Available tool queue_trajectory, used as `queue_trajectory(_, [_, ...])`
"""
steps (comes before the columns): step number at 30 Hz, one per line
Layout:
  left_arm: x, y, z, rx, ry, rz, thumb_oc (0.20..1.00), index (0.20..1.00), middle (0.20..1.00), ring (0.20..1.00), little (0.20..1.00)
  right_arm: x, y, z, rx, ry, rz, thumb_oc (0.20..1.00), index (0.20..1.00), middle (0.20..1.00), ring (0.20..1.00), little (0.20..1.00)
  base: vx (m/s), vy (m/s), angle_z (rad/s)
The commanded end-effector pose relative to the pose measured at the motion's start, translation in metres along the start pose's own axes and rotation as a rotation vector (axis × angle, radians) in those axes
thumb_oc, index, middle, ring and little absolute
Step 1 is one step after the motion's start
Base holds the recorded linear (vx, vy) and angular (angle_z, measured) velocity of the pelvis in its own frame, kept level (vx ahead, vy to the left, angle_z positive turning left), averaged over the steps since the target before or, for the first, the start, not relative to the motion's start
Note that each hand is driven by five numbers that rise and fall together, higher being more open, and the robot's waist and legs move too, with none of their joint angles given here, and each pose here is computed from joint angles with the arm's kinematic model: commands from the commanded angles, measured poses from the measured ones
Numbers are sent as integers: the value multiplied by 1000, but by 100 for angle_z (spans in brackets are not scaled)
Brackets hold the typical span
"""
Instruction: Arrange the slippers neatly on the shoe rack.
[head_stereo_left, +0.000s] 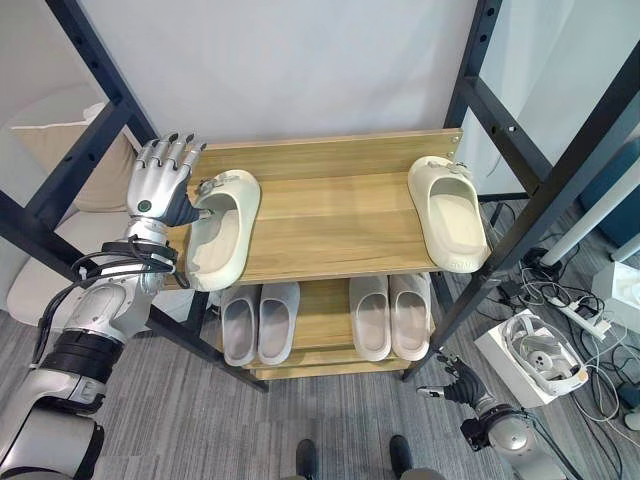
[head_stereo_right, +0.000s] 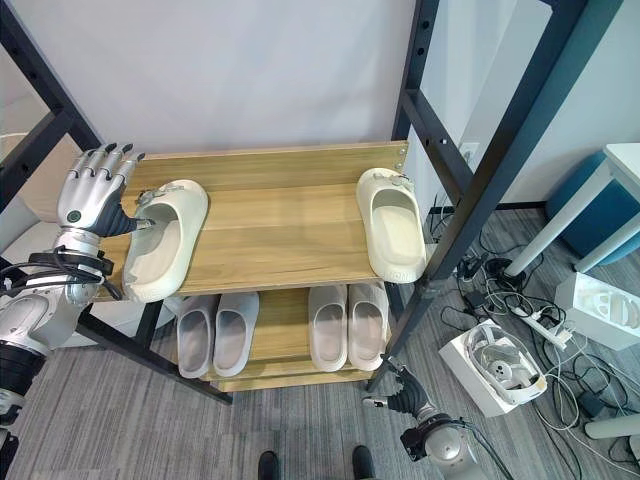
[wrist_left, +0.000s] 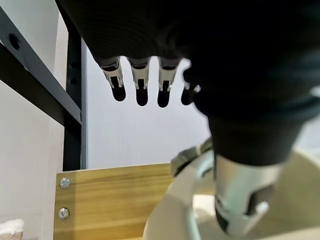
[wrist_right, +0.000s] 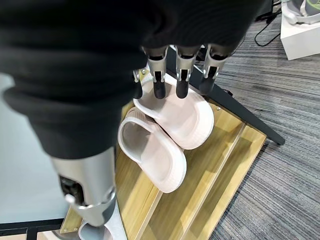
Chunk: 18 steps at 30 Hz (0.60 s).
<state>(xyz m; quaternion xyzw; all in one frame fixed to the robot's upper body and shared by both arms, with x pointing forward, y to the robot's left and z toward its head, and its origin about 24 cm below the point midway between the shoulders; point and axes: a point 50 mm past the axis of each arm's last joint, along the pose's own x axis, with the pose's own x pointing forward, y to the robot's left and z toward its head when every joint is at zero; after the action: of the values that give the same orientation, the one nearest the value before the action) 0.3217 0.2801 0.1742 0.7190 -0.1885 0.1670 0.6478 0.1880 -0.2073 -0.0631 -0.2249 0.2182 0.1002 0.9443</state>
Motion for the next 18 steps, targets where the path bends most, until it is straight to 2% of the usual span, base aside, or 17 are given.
queue_trajectory(1, [27,27,-12,54,46,96,1000,1000,1000,1000,1000,5,-9,28,18,-137,-41,1000,1000,1000,1000,1000,10,7,-6])
queue_trajectory(7, [31,27,-26,162,72,42,1000,1000,1000,1000,1000,1,-15,26,38,-137,-60,1000,1000,1000,1000,1000,11,8,-7])
queue_trajectory(9, [35,28,-30,186,85,27,200,200,200,200,200,2,-16,28,45,-145,-64,1000,1000,1000,1000,1000,-9,3,-3])
queue_trajectory(14, [52,43,-35,231,97,28,200,200,200,200,200,1,-18,31,61,-157,-57,1000,1000,1000,1000,1000,-20,6,-8])
queue_trajectory(18, [64,51,-15,187,30,72,200,200,200,200,200,3,-15,32,78,-159,-49,1000,1000,1000,1000,1000,-3,-3,-1])
